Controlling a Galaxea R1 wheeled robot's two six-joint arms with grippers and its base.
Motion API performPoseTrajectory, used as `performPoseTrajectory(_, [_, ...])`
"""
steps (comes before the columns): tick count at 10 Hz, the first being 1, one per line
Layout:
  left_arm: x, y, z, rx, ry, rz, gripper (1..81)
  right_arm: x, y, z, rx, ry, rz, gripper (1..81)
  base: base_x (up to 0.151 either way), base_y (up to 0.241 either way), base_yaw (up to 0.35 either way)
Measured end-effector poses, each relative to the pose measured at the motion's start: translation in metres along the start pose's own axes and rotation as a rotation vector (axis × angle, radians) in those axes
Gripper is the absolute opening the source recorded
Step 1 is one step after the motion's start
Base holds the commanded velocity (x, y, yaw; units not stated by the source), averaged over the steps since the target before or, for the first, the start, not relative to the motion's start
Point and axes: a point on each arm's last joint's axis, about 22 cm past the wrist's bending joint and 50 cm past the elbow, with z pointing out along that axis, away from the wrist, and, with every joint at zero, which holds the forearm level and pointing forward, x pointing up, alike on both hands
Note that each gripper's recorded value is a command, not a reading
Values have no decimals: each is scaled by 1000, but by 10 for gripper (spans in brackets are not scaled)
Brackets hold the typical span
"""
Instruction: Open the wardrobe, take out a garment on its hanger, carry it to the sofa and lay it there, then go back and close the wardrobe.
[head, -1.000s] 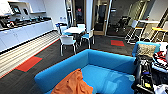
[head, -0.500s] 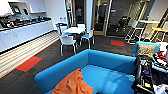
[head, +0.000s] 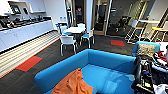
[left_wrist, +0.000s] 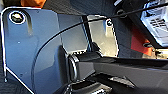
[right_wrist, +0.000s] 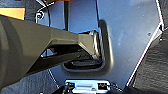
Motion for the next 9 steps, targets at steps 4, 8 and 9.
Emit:
performPoseTrajectory(4, [-10, 5, 2, -6, -8, -3, 811, -8, 1, -1, -3, -9, 1, 811, -67, 0, 0])
performPoseTrajectory(8, [-8, 6, 3, -5, -6, 1, 811, -5, 2, 0, -5, -5, -1, 811, -67, 0, 0])
performPoseTrajectory(9, [-7, 7, 3, -7, -6, 1, 811, -5, 2, 0, -5, -5, -1, 811, -67, 0, 0])
